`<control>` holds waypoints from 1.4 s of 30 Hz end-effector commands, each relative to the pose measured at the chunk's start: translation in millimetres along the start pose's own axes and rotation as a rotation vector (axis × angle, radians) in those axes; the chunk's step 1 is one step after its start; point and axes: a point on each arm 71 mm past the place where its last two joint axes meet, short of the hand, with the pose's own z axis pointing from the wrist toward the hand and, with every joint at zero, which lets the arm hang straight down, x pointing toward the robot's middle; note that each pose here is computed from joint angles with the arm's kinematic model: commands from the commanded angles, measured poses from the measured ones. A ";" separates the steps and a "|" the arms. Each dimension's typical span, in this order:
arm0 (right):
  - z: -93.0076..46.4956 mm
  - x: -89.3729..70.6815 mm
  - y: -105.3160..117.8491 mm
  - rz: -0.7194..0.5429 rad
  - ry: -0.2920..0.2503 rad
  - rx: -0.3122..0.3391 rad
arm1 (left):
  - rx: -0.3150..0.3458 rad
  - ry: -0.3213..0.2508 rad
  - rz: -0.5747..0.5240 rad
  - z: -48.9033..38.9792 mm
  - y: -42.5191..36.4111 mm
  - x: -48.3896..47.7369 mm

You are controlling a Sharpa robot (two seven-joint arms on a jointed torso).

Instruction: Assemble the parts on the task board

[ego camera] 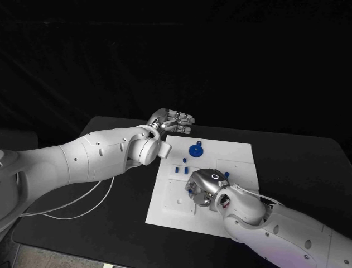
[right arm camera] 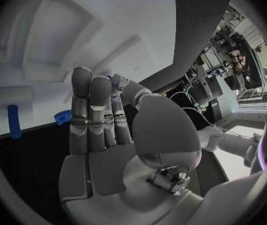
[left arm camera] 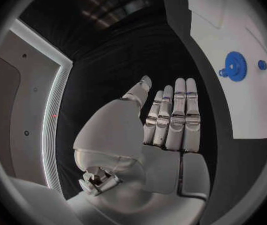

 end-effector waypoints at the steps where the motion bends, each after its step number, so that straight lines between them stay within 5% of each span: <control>1: -1.9 6.3 2.4 0.012 0.032 -0.014 | 0.013 0.018 0.008 0.4 -2.5 2.2; 28: -15.9 -9.7 -8.3 0.118 -0.107 0.030 | 0.004 0.003 0.015 1.1 -0.7 -4.6; 42: -33.7 -63.8 -45.1 0.132 -0.117 0.095 | 0.012 0.009 0.008 0.3 -0.7 -7.3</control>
